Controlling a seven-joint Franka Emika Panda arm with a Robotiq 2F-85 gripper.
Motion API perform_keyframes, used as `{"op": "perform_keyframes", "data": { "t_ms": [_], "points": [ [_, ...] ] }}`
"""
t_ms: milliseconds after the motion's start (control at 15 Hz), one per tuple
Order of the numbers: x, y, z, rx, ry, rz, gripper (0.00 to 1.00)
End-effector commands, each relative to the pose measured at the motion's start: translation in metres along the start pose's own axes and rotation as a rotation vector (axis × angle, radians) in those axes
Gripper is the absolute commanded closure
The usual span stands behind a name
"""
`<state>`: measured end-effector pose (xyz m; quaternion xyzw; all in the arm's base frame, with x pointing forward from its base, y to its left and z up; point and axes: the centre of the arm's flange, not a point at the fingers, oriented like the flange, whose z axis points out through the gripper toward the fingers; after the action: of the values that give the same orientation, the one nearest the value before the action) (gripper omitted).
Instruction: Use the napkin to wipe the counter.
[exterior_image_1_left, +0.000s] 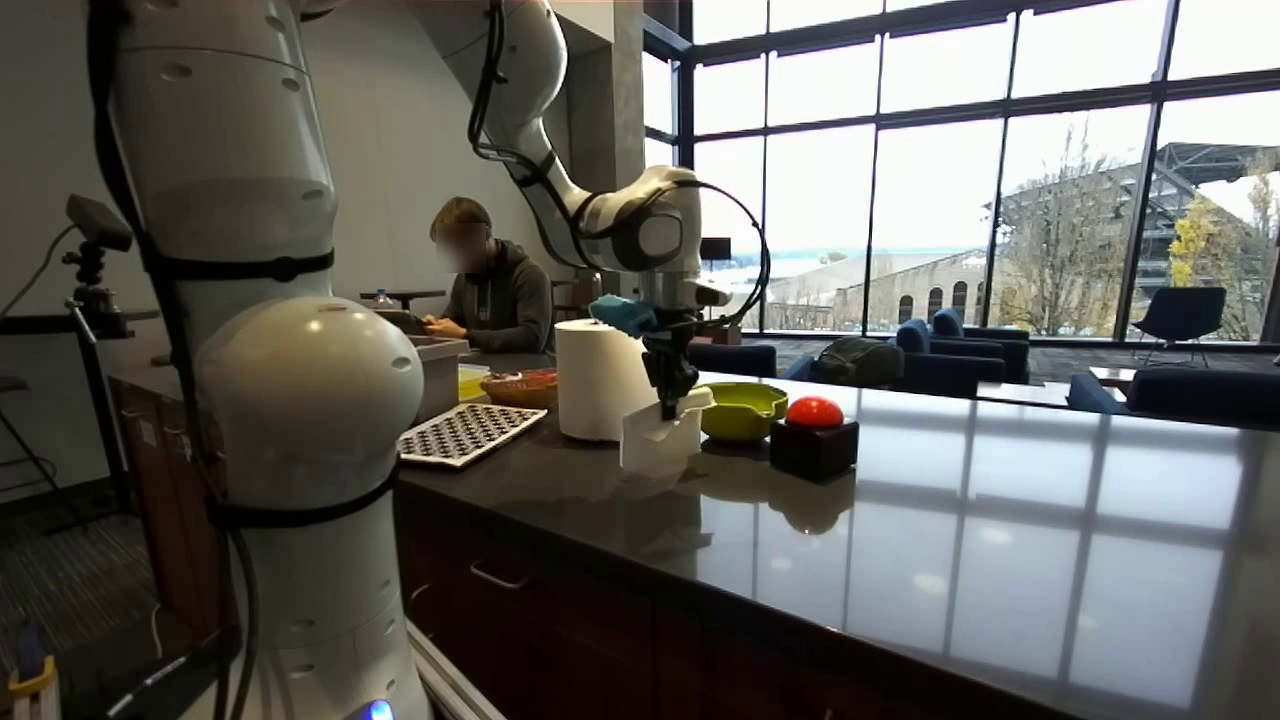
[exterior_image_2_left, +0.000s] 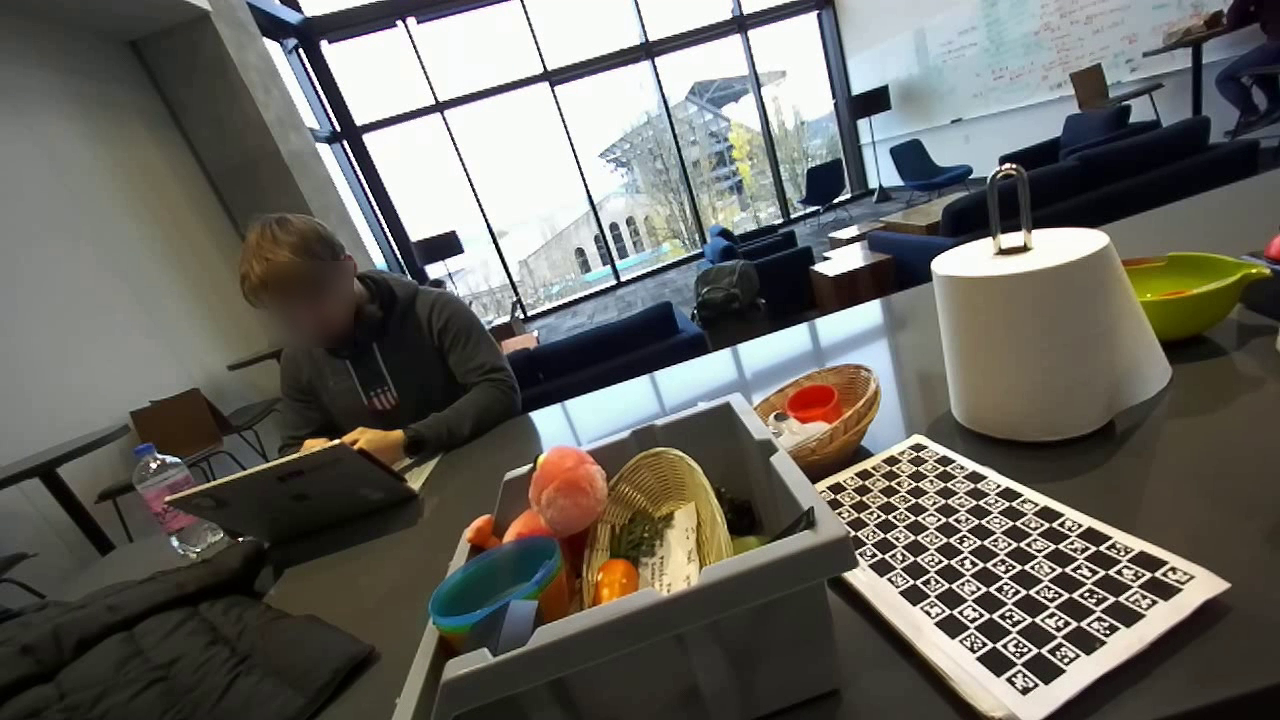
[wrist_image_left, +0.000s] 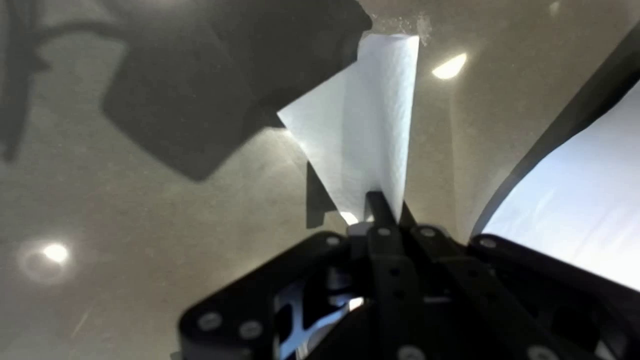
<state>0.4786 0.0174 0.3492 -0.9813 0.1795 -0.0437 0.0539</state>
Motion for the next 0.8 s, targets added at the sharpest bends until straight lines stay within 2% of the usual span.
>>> {"op": "perform_keyframes", "data": {
  "t_ms": [0,267,733],
  "points": [
    [-0.016,-0.015,-0.024,-0.014,0.052,-0.029,1.00],
    [-0.023,-0.034,-0.023,-0.006,0.053,-0.079,1.00],
    [-0.044,-0.062,0.008,-0.013,-0.031,-0.161,1.00]
  ]
}}
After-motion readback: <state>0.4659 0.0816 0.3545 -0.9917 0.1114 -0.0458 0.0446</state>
